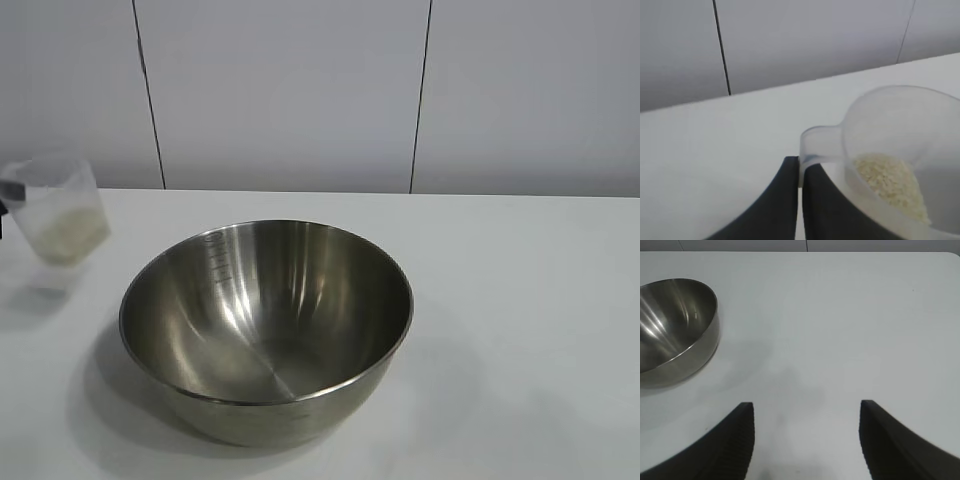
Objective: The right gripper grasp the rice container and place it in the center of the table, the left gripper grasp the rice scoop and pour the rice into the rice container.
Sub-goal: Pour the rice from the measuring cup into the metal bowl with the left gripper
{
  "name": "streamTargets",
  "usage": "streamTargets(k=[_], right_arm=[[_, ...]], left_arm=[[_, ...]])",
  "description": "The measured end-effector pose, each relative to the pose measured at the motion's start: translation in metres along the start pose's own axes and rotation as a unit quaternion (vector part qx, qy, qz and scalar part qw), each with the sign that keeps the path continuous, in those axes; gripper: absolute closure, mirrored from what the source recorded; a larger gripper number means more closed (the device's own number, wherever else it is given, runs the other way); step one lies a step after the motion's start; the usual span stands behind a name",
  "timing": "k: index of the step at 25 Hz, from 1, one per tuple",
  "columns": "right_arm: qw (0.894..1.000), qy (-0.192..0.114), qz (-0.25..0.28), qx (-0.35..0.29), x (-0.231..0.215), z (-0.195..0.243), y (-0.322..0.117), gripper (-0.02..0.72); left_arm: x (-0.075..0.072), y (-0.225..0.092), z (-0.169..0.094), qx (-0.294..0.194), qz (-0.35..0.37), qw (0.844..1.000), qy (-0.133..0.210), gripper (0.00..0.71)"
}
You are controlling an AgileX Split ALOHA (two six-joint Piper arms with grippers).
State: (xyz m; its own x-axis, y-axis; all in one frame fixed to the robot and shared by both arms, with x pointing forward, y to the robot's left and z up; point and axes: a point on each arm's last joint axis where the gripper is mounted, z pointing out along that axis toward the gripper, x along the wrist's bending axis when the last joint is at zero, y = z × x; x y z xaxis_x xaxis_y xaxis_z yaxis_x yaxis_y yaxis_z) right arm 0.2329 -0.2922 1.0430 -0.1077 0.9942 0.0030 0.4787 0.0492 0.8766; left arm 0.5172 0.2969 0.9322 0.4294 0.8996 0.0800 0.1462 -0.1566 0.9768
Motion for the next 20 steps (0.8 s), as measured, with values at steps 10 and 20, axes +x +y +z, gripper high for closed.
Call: streamTargets(k=[10,20], right_arm=[[1.000,0.000,0.000,0.000,0.000,0.000,0.000,0.285],[1.000,0.000,0.000,0.000,0.000,0.000,0.000,0.285]], left_arm=[[-0.045,0.085,-0.041,-0.031,0.125,0.992,-0.004,0.701],[-0.106,0.092,-0.044,-0.003,0.195,0.976,-0.098,0.701]])
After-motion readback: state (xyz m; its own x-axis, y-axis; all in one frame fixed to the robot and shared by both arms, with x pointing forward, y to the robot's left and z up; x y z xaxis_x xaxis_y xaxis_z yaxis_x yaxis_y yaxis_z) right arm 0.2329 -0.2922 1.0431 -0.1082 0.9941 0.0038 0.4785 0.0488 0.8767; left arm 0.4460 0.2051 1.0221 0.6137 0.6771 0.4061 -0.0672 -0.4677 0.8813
